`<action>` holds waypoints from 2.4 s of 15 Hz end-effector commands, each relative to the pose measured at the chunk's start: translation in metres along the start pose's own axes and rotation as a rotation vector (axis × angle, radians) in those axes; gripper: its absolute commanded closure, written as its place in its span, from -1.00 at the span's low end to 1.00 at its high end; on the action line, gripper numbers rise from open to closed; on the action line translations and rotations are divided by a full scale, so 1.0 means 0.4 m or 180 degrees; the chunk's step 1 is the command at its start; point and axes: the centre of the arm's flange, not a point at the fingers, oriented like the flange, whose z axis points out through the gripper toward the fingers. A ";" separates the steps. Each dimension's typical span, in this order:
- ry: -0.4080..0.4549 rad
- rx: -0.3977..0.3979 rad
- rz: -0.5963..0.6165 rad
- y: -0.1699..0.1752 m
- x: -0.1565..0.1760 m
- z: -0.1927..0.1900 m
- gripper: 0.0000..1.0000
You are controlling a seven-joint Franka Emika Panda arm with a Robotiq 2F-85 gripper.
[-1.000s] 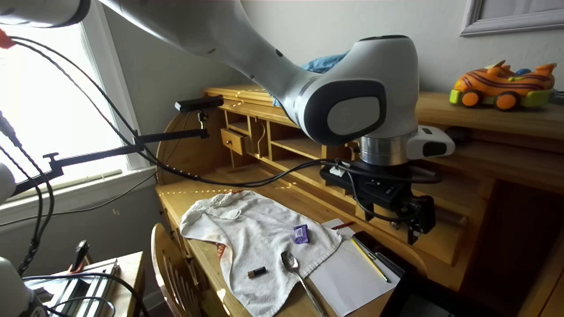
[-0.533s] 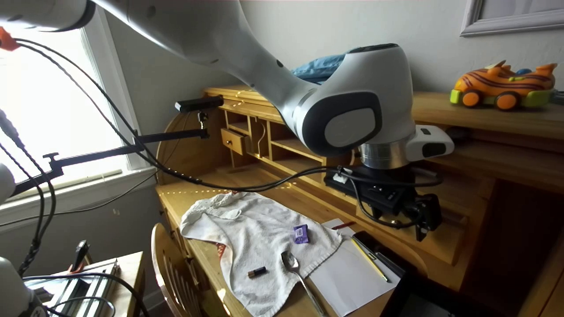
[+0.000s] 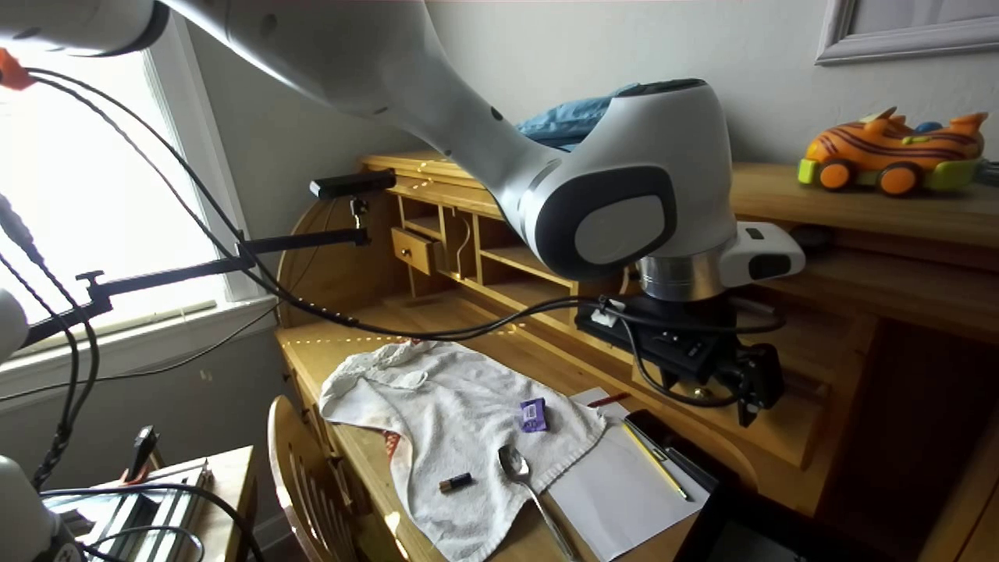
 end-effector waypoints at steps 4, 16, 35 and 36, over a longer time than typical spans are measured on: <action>-0.0040 0.0046 0.0026 -0.002 -0.002 -0.005 -1.00; 0.0703 -0.0314 -0.0066 0.049 0.003 0.049 -0.45; -0.0329 0.0298 0.0014 -0.022 -0.017 -0.043 -1.00; -0.0405 0.0284 0.0000 -0.033 -0.021 -0.054 -1.00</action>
